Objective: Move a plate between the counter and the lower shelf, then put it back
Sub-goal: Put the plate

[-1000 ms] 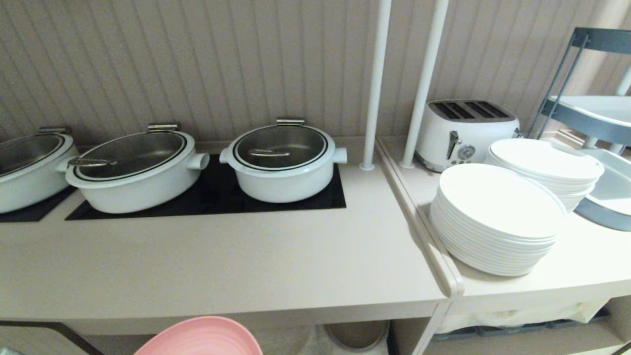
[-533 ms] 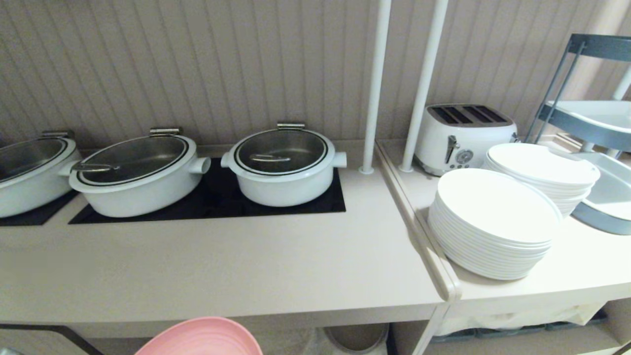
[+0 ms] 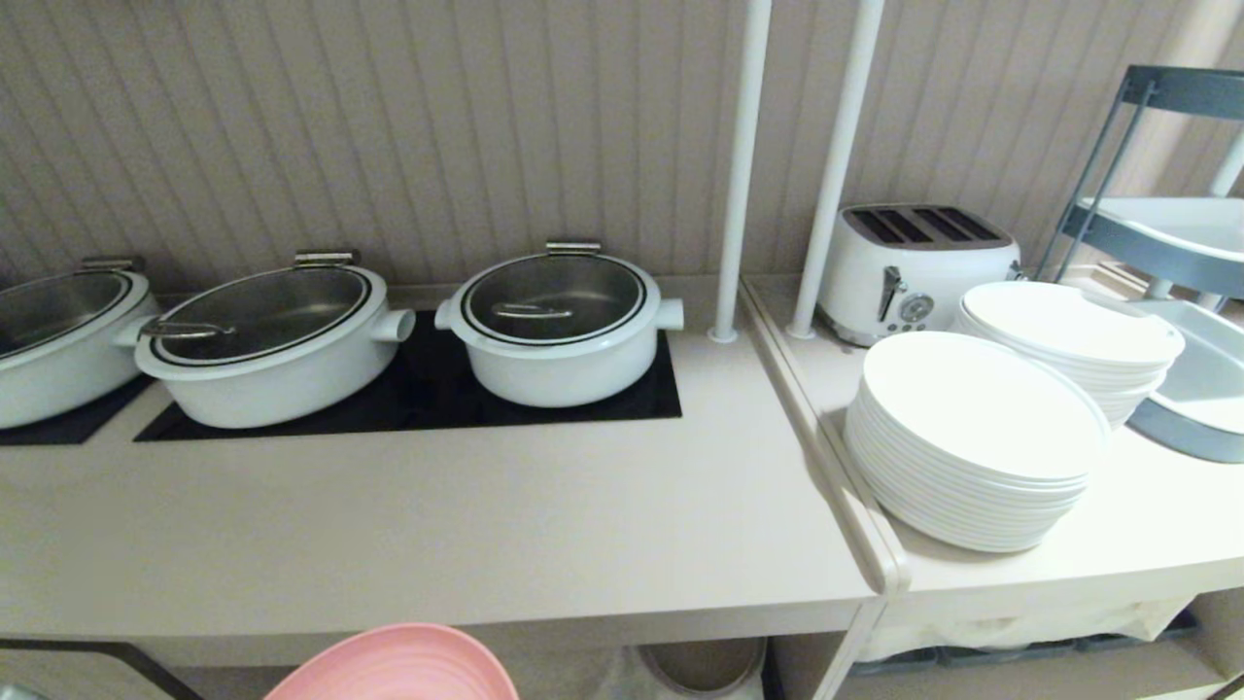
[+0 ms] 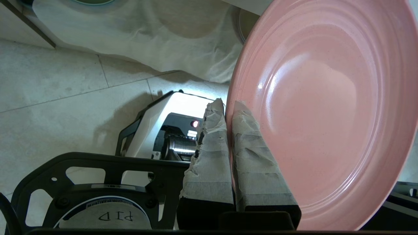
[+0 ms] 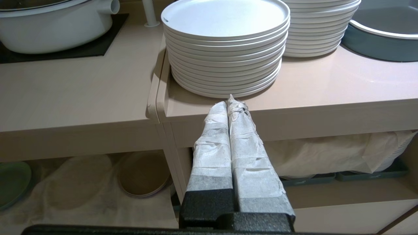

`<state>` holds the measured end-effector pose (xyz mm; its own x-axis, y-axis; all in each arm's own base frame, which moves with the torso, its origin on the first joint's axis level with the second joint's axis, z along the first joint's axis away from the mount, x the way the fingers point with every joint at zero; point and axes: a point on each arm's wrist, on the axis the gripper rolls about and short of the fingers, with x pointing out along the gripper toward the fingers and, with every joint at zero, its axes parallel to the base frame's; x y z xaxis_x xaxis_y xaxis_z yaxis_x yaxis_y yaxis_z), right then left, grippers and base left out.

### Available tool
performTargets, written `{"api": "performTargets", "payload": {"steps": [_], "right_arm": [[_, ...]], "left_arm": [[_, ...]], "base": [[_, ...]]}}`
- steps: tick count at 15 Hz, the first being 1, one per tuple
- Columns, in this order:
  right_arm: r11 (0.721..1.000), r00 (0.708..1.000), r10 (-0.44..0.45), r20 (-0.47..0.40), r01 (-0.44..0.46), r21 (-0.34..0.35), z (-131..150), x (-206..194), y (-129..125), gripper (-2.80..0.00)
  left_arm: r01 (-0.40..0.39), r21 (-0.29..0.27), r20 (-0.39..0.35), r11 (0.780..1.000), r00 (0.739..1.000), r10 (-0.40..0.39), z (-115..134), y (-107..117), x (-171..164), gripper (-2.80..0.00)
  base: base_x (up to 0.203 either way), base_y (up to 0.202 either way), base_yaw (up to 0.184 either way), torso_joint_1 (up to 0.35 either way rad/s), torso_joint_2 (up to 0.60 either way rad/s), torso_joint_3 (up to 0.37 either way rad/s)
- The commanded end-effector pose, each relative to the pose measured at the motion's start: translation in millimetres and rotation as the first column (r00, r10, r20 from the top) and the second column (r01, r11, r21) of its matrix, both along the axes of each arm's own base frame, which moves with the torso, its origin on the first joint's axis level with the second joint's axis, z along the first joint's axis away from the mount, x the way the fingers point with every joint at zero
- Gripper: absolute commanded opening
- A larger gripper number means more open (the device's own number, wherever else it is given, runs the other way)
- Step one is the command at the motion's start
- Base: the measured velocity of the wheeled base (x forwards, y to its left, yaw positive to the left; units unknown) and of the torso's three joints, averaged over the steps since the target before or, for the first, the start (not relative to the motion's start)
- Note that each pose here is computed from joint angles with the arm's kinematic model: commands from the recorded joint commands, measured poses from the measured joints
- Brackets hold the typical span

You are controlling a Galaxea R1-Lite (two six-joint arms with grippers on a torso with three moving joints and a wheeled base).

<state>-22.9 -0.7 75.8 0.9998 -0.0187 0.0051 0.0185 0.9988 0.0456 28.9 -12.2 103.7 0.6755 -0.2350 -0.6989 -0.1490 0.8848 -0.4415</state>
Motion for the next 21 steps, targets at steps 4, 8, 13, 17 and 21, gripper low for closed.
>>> {"api": "performTargets", "payload": {"steps": [4, 8, 13, 17, 21], "right_arm": [[1.0, 1.0, 0.0, 0.0, 0.0, 0.0, 0.1, 0.1, 0.0, -2.8], [1.0, 1.0, 0.0, -0.001, 0.0, 0.0, 0.1, 0.1, 0.0, -2.8], [1.0, 1.0, 0.0, 0.0, 0.0, 0.0, 0.1, 0.1, 0.0, -2.8], [1.0, 1.0, 0.0, -0.001, 0.0, 0.0, 0.0, 0.1, 0.0, -2.8], [1.0, 1.0, 0.0, 0.0, 0.0, 0.0, 0.1, 0.1, 0.0, -2.8]], "left_arm": [[-0.003, 0.0, -0.003, 1.0, 1.0, 0.003, -0.2, 0.0, 0.1, -2.8], [-0.005, -0.001, -0.001, 1.0, 1.0, 0.005, -0.1, 0.1, -0.1, -2.8], [-0.006, -0.006, 0.007, 1.0, 1.0, 0.006, -0.6, 0.9, -1.6, -2.8], [-0.005, -0.005, 0.005, 1.0, 1.0, 0.005, -1.0, 0.9, -1.8, -2.8], [0.004, -0.011, -0.001, 1.0, 1.0, -0.004, -1.1, 0.5, -1.6, -2.8]], "base": [[0.0, 0.0, 0.0, 0.0, 0.0, 0.0], [0.0, 0.0, 0.0, 0.0, 0.0, 0.0], [0.0, 0.0, 0.0, 0.0, 0.0, 0.0], [0.0, 0.0, 0.0, 0.0, 0.0, 0.0], [0.0, 0.0, 0.0, 0.0, 0.0, 0.0]]}}
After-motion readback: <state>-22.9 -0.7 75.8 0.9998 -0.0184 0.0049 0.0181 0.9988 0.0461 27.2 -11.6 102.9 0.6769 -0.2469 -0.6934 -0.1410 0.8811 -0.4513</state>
